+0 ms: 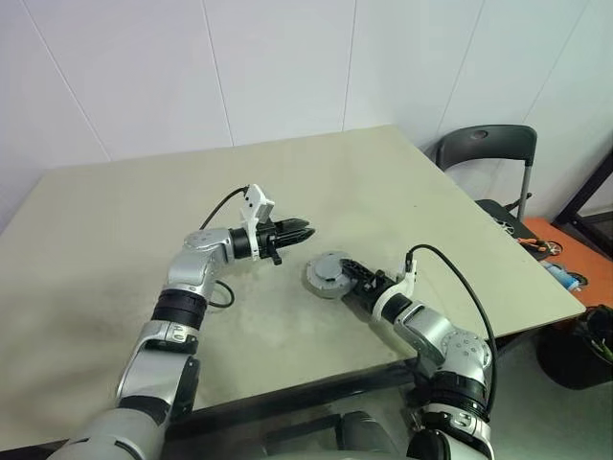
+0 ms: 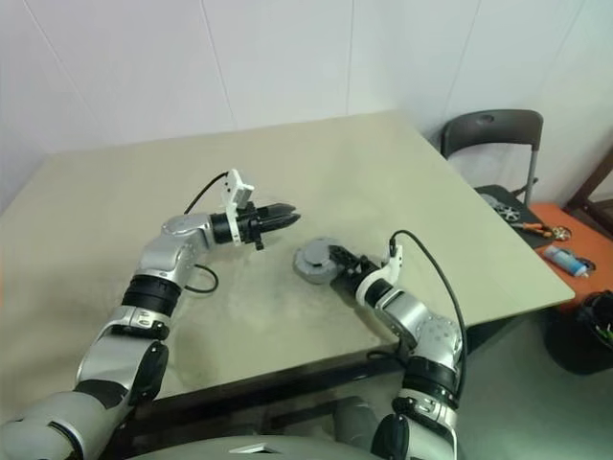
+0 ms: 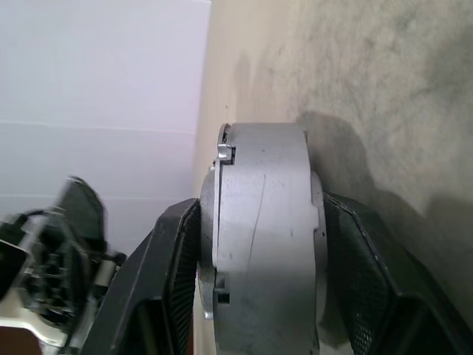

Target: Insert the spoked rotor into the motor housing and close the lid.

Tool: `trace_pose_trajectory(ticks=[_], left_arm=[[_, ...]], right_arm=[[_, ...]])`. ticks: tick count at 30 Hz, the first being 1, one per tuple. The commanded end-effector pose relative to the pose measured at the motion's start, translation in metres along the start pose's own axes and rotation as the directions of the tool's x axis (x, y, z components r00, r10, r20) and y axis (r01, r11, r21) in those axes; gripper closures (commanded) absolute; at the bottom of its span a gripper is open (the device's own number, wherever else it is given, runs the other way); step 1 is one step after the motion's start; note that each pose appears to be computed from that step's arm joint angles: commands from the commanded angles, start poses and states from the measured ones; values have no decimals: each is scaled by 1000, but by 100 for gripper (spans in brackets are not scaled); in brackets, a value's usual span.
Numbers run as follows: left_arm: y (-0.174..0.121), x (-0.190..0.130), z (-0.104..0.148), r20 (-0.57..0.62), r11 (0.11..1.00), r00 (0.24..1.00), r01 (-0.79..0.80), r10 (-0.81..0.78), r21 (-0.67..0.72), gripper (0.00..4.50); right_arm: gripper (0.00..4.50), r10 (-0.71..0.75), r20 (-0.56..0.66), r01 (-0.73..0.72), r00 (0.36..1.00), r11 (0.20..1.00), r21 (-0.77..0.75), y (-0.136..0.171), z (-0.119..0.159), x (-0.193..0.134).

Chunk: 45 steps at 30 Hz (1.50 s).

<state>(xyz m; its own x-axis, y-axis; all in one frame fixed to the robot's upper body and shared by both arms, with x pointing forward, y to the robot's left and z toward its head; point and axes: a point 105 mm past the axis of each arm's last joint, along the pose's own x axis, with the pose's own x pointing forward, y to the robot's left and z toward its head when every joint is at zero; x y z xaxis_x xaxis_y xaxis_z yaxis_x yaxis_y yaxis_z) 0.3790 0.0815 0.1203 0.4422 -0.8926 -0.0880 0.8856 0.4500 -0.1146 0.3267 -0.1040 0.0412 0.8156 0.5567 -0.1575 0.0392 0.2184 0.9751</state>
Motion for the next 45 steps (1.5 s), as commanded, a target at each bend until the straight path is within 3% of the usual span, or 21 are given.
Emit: trace_pose_trajectory(ticks=[1,10,21,30,37,39,45], left_arm=[[5,-6,15,41,999,999,-33,32,23,319],[7,-7,9,25,999,999,-44,43,12,319],[0,-5,0,17,999,999,-35,35,2,319],[1,-8,-3,18,999,999,-51,51,-12,319],[6,-13,-2,32,996,996,-84,85,-24,319],[12,-17,4,73,992,991,-110,114,-59,319],[32,-56,59,294,954,937,-105,189,-281,319]], right_arm=[[237,40,-34,-40,999,999,-5,8,-15,10],[237,-47,-83,44,995,998,-46,-9,-25,9],[237,1,-49,-2,999,1000,-24,2,-15,8],[237,237,40,-238,971,970,39,64,2,17],[237,337,96,-343,936,938,53,104,14,23],[237,348,87,-353,933,934,52,110,12,25],[237,357,64,-360,932,932,43,118,8,31]])
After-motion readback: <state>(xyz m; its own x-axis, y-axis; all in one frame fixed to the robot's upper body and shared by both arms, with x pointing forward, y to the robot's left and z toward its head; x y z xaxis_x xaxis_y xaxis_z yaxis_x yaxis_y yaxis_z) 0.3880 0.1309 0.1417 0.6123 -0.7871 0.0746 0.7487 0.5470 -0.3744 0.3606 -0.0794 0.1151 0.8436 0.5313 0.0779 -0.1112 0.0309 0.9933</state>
